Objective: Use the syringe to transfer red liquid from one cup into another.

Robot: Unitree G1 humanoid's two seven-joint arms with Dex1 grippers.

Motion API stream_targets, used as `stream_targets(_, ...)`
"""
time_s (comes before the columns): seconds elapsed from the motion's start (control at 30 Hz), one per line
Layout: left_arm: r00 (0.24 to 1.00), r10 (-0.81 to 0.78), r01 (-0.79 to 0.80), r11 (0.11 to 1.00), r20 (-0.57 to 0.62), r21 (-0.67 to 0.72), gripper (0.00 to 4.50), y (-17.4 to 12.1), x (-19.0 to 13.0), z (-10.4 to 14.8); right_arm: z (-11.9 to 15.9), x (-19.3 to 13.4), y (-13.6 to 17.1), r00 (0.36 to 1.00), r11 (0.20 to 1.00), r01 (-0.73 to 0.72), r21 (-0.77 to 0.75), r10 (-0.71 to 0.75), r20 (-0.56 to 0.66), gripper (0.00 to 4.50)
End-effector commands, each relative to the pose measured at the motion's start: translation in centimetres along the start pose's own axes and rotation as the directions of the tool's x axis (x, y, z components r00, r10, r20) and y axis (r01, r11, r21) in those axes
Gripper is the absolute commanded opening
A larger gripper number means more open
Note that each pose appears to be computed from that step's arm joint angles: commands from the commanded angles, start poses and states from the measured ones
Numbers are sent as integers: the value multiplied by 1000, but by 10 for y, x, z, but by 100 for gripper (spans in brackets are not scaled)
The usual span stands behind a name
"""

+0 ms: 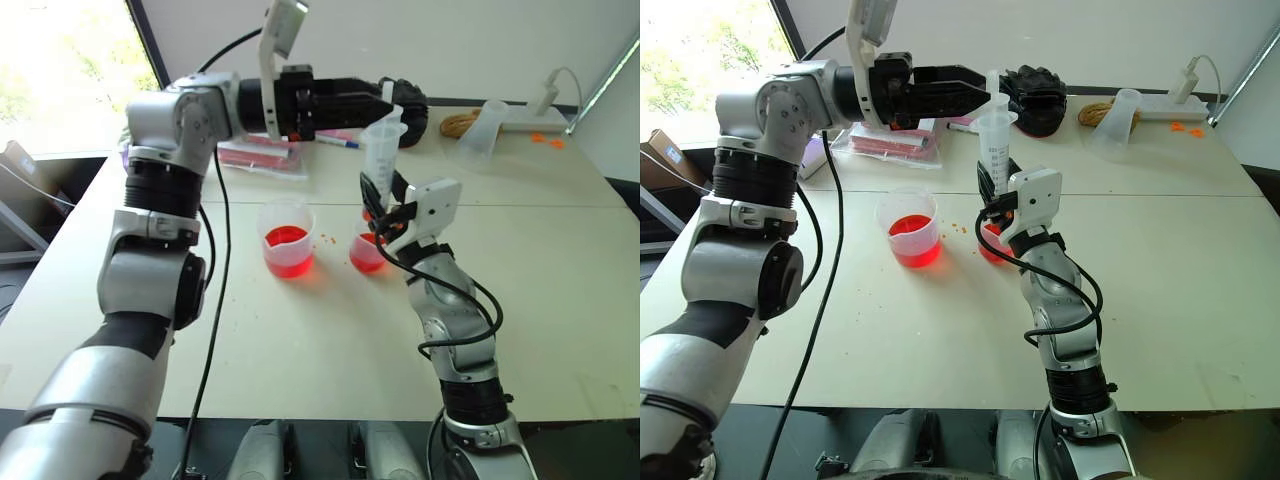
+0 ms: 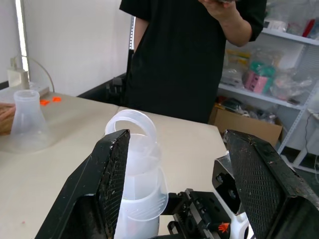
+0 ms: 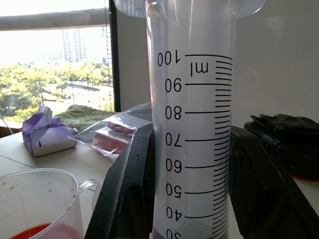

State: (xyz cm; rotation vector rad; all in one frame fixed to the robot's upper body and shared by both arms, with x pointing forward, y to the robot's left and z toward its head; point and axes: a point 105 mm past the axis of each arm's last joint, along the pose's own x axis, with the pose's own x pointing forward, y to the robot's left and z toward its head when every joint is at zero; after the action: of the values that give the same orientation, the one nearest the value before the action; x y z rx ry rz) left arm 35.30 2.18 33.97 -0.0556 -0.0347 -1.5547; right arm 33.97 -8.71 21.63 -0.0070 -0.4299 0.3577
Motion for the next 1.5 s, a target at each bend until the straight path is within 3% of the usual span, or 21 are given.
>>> stream_targets(0.03,999,-27,27,1000,-20,13,314,-4,7,-2,19,3,0,997,1000,-1,-18,2,72,136)
stream_targets(0.27,999,-33,33,999,-21,-9,314,-1,14,-7,19,2,-2,997,1000,6,-27,-4,72,136)
stream_targets(0.37,999,-35,35,999,-23,-14,230,-1,17,-9,19,1,-2,997,1000,7,-30,-5,72,136)
stream_targets(0.57,998,-46,45,999,-45,-28,3,-2,20,-18,18,2,-2,998,999,7,-33,-5,70,136)
stream_targets(1.5,993,-66,58,995,-94,-85,3,-6,29,-51,29,-3,-7,999,999,-7,-52,10,52,136)
